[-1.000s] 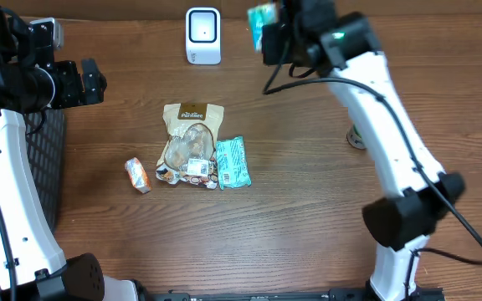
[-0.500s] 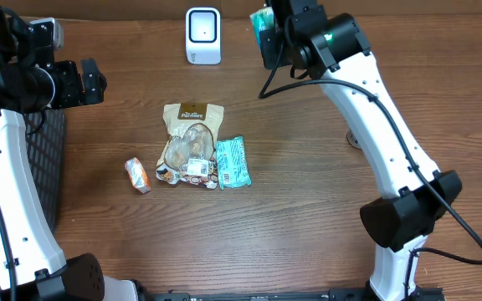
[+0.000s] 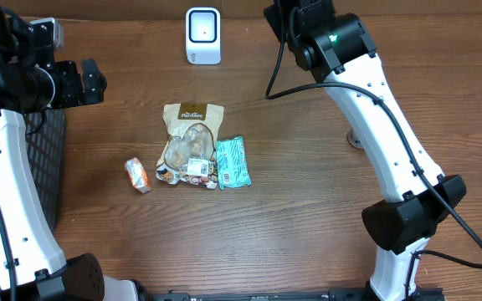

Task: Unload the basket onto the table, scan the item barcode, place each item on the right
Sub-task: 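Hold the tissue pack in front of the scanner window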

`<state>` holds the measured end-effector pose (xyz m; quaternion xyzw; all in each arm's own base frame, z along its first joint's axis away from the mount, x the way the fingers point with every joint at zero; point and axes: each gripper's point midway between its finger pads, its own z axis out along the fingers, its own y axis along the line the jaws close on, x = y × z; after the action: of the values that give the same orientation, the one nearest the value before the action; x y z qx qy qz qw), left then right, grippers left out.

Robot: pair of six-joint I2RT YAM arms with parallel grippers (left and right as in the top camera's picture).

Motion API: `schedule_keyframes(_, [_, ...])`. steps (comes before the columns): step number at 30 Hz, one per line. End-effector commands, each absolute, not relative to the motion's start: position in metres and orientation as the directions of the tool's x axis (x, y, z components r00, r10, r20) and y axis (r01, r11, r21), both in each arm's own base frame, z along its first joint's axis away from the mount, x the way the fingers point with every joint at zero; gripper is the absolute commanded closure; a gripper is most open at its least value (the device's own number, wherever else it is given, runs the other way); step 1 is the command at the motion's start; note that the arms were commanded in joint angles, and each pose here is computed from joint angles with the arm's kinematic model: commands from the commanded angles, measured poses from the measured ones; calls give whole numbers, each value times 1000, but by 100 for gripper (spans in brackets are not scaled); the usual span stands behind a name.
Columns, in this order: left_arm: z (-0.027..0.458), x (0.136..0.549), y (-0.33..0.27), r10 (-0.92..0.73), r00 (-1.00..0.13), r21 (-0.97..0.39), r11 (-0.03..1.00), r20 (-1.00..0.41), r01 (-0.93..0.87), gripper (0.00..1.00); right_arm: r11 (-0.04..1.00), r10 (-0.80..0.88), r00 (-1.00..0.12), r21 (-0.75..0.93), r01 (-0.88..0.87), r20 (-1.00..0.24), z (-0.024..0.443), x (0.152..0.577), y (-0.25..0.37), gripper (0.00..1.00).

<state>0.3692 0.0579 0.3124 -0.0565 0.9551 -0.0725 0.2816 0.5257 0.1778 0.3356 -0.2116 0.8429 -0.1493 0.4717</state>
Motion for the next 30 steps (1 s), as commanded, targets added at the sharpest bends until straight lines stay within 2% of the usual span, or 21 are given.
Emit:
schedule_keyframes(1, [315, 371, 56, -127, -831, -164, 985, -541, -43, 0, 839, -527, -449, -526, -138, -722, 368, 517, 155, 96])
schedule_keyframes(13, [315, 371, 56, -127, -831, -165, 985, -541, -43, 0, 844, -529, -440, -504, -184, -726, 369, 512, 161, 96])
schedule_keyframes(22, [315, 371, 56, -127, -831, -164, 985, -541, -43, 0, 794, -602, -420, -567, -221, -679, 369, 512, 161, 96])
schedule_keyframes(30, [315, 371, 56, -127, -831, -164, 985, -541, -43, 1, 796, -600, -410, -565, -217, -687, 371, 514, 162, 96])
